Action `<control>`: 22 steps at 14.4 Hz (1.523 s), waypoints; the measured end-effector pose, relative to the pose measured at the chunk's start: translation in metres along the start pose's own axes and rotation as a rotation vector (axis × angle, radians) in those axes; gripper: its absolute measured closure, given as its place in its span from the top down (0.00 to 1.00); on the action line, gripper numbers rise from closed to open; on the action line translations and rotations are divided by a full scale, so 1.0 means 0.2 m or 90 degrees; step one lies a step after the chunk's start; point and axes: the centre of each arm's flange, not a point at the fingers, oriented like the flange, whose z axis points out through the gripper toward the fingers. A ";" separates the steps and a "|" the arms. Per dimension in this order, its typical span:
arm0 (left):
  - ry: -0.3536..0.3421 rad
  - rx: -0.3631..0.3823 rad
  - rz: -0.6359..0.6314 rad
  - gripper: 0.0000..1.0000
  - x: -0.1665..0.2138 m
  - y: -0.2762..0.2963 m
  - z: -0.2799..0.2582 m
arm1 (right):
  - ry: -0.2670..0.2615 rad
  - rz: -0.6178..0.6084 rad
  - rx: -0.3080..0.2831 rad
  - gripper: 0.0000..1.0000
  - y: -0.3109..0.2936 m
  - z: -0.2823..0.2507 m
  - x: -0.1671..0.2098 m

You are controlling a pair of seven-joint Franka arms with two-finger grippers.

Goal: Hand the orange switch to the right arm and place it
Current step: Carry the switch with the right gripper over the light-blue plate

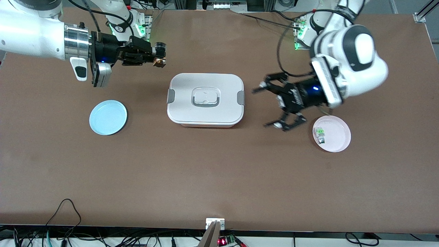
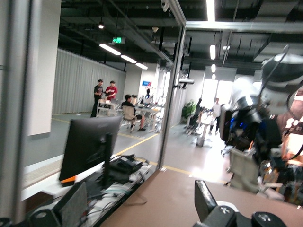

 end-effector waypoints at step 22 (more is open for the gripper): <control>-0.544 0.338 -0.174 1.00 0.26 -0.41 -1.09 | -0.316 -0.774 -0.453 0.41 1.95 0.10 0.18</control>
